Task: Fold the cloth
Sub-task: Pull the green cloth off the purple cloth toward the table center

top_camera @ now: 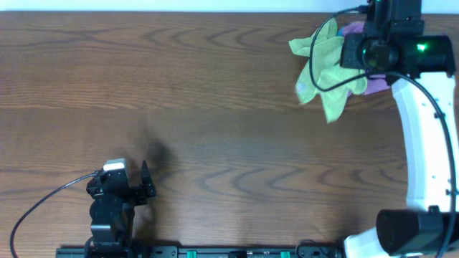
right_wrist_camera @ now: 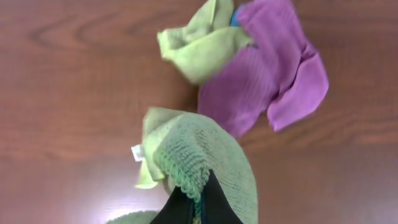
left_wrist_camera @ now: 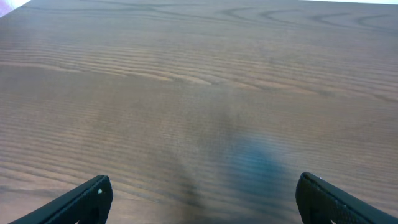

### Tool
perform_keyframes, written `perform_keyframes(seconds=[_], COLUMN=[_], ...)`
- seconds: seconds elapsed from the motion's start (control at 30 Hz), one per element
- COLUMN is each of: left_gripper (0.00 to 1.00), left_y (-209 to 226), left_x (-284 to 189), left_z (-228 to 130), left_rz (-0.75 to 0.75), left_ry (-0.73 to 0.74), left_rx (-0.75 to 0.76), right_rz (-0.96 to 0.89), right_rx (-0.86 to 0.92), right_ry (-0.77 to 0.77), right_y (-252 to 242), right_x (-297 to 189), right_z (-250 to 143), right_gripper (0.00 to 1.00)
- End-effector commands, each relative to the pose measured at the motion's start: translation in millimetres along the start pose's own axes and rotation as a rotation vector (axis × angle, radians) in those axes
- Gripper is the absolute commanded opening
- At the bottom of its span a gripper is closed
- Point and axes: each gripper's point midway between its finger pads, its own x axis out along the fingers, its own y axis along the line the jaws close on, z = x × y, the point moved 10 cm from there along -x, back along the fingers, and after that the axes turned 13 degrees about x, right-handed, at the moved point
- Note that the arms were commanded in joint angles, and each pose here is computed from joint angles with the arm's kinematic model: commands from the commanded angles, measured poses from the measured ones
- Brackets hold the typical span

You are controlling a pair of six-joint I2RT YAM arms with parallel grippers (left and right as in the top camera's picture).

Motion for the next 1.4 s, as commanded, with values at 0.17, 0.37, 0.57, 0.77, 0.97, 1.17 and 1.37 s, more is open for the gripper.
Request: perform_keyframes(seconds=[0.17, 0.37, 0.57, 0.77, 0.97, 1.17, 1.37], left_gripper=[0.96, 0.95, 0.96, 0.96, 0.95, 0.95, 0.96], left_y=[0.9, 0.9, 0.9, 0.9, 0.9, 0.9, 0.9], left_x=[2.2, 2.2, 2.3, 2.3, 2.3, 2.2, 2.3], left_z=[-5.9, -5.9, -6.0, -6.0, -6.0, -5.9, -6.0], left_rz=[0.020, 0.020, 0.020, 0.020, 0.020, 0.020, 0.020], left_ry=[0.023, 0.023, 0.023, 0.023, 0.023, 0.023, 0.023], left_rx=[0.022, 0.022, 0.022, 0.022, 0.022, 0.022, 0.022], right_rz=[0.143, 0.239, 0.346, 0.344, 0.367, 0.393, 0.290], right_rx=[-0.136, -0.254, -0.437, -0.552, -0.531, -0.513, -0.468], right_ry=[0.128, 0.244, 0.331, 0.430, 0.500, 0.320, 0.061], right_y=[32.0, 70.3, 120.6, 138.7, 129.4, 143.7, 149.6], right_x=[-18.4, -28.5, -48.8, -37.2, 18.3, 32.9, 49.9], right_z=[-30.1, -64.4, -112.6, -158.4, -202.8, -189.7, -157.0], right_gripper=[0.01, 0.01, 0.01, 0.02, 0.02, 0.01, 0.01])
